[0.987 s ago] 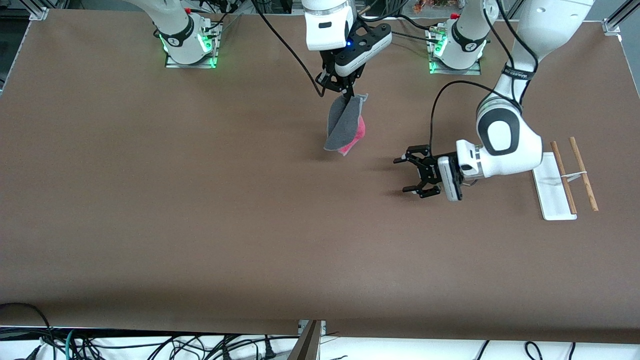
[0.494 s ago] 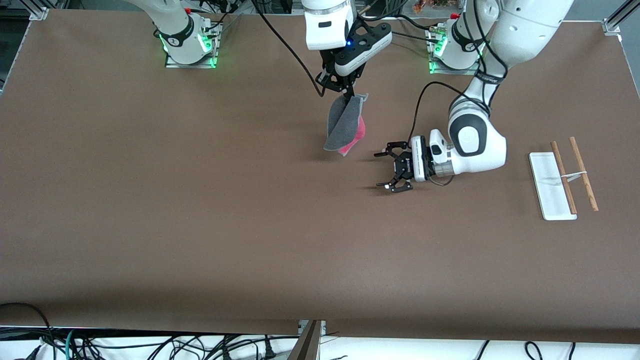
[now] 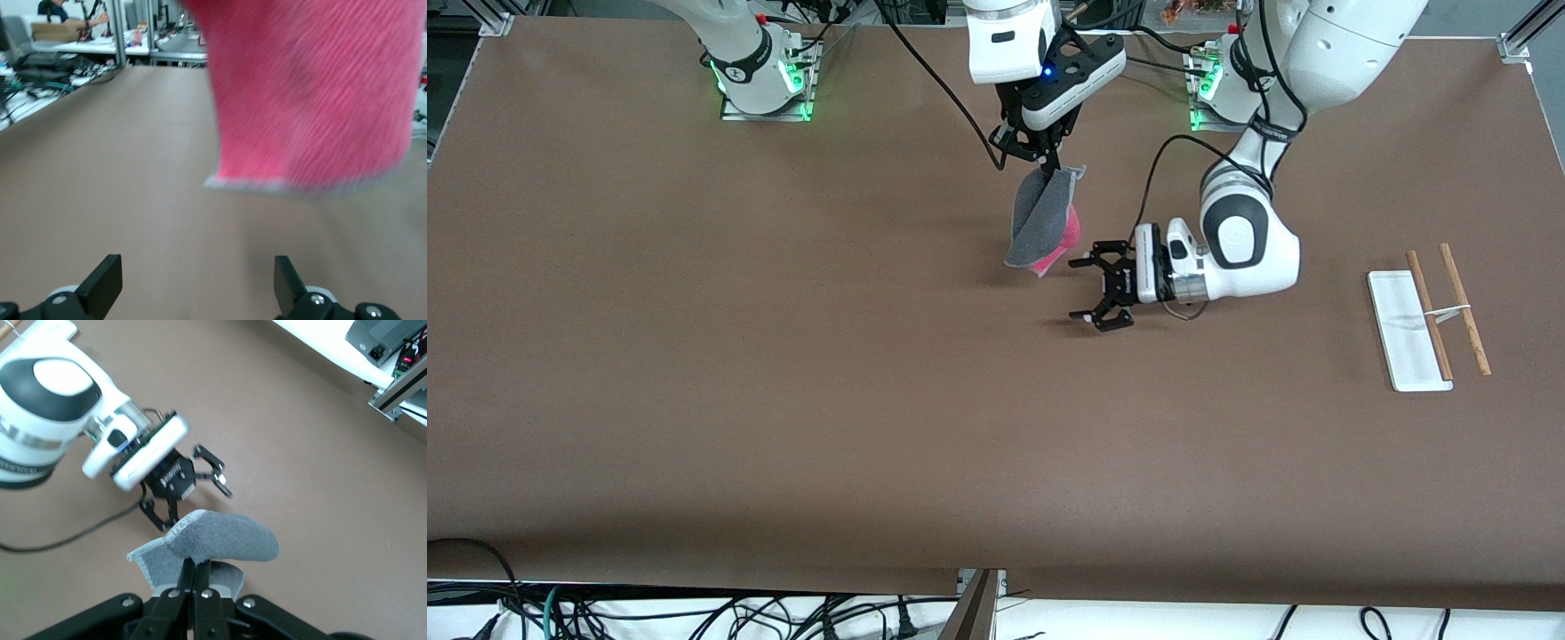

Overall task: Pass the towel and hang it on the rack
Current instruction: 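Move the left gripper from the rack toward the hanging towel, then grasp the towel's pink edge with the left gripper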

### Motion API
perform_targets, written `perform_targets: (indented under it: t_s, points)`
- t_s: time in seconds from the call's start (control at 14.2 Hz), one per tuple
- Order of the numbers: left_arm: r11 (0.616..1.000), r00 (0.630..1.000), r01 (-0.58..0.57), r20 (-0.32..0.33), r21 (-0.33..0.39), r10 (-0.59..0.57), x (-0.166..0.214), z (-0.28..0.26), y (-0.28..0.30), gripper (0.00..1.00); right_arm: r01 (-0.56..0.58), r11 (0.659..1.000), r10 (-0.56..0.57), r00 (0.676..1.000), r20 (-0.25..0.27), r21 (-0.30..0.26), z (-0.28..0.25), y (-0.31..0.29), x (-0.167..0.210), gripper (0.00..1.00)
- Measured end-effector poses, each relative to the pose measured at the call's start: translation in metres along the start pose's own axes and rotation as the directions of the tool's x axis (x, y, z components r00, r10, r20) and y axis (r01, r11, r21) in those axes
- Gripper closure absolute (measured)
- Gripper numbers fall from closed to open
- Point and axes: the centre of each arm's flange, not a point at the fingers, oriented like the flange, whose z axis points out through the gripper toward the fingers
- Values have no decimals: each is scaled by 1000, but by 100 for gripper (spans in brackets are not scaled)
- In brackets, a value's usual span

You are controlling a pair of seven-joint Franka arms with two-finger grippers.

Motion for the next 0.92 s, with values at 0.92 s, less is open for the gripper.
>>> perform_targets:
  t_s: [0.92]
  points:
    - [998, 998, -67, 16, 13, 67, 38, 7, 5, 5, -8, 999, 9, 1000, -17, 40, 32, 2, 7, 99]
